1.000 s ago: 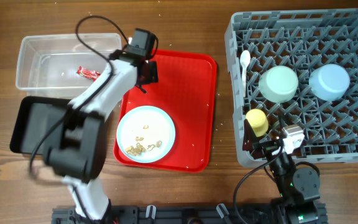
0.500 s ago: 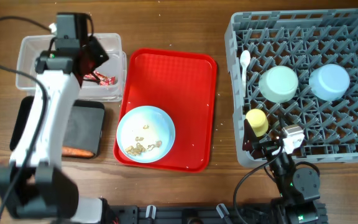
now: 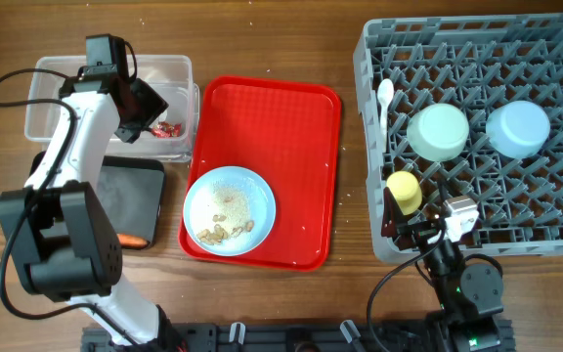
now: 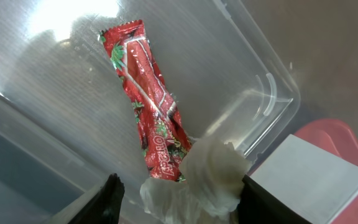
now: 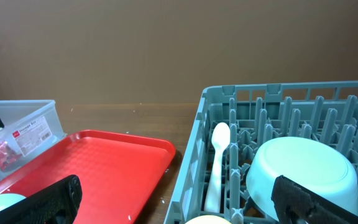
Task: Sort waste into correct bins and load items into the dishwasher rack
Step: 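Drop the white tissue into the clear plastic bin with the left gripper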
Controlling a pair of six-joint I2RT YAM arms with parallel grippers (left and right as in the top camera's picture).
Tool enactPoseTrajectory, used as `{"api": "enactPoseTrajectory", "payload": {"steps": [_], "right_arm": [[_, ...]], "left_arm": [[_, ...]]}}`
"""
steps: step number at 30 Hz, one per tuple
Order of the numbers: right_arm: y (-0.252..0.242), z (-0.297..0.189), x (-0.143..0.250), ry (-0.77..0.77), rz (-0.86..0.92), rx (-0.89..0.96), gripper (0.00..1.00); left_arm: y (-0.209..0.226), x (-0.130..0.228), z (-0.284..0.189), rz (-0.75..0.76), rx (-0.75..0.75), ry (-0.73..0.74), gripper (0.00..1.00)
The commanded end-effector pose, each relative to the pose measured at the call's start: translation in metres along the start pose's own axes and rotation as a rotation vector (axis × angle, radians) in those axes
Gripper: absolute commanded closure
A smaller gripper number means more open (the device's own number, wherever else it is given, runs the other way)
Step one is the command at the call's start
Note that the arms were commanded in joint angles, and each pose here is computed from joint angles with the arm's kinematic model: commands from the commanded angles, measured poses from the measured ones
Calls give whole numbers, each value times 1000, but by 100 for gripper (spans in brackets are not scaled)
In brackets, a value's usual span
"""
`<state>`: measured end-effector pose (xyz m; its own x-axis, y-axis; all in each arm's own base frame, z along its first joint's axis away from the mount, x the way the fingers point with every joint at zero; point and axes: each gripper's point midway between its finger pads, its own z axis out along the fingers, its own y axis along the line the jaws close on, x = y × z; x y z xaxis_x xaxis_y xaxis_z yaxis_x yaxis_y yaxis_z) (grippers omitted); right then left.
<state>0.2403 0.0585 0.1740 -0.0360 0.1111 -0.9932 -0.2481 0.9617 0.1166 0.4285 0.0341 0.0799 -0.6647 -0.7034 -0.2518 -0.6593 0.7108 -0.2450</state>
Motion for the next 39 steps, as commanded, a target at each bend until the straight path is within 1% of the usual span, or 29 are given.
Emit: {"api": "enactPoseTrajectory", "payload": {"steps": [1, 6, 7, 9, 10, 12, 13, 17, 18, 19, 20, 24, 25, 26, 27, 30, 31, 32, 33, 34, 36, 39], "right_arm": [[-1, 0, -1, -8, 17, 3, 0], [-1, 0, -1, -8, 16, 3, 0], [-1, 0, -1, -8, 16, 3, 0], [-1, 0, -1, -8, 16, 3, 0], [-1, 0, -1, -8, 16, 3, 0], [-1, 0, -1, -8, 16, 3, 0], [-1, 0, -1, -8, 16, 3, 0], [-1, 0, -1, -8, 16, 3, 0], [-1, 0, -1, -8, 16, 3, 0], [-1, 0, -1, -8, 17, 3, 0], [-1, 0, -1, -8, 16, 3, 0], [-1, 0, -1, -8, 17, 3, 0], [-1, 0, -1, -8, 16, 3, 0], [-1, 0, -1, -8, 16, 3, 0], [-1, 0, -1, -8, 16, 3, 0], [-1, 0, -1, -8, 16, 3, 0], [-1, 0, -1, -8, 16, 3, 0], [-1, 0, -1, -8, 16, 3, 0], [-1, 0, -1, -8, 16, 3, 0], [-1, 0, -1, -8, 16, 3, 0], [-1, 0, -1, -8, 16, 3, 0], [-1, 0, -1, -8, 16, 3, 0]], "left_arm": [[-13, -13, -39, -9, 74, -71, 41], [-25, -26, -93, -3, 159, -180, 40], [-25, -26, -96, -3, 163, -184, 41], [-24, -25, -96, -1, 154, -180, 49], [-21, -24, -92, -3, 138, -176, 56], [-16, -23, -85, -5, 110, -163, 88], [-14, -21, -80, -5, 98, -151, 96], [-7, -15, -64, -7, 54, -107, 96], [-7, -14, -64, -7, 51, -104, 57], [-6, -14, -62, -7, 48, -100, 21], [-6, -13, -62, -7, 46, -98, 0], [-4, -11, -61, -6, 38, -87, 0], [-4, -11, -61, 4, 38, -87, 15], [-4, -11, -61, 27, 36, -87, 92], [-3, -10, -61, 27, 30, -86, 96], [-2, -10, -58, 27, 25, -81, 95], [-2, -9, -57, 27, 23, -78, 90], [-1, -9, -56, 27, 21, -76, 66], [-1, -9, -56, 27, 21, -75, 38], [-1, -9, -56, 27, 21, -74, 25], [-1, -9, -56, 27, 21, -75, 13], [-1, -9, -56, 27, 21, -75, 10]]}}
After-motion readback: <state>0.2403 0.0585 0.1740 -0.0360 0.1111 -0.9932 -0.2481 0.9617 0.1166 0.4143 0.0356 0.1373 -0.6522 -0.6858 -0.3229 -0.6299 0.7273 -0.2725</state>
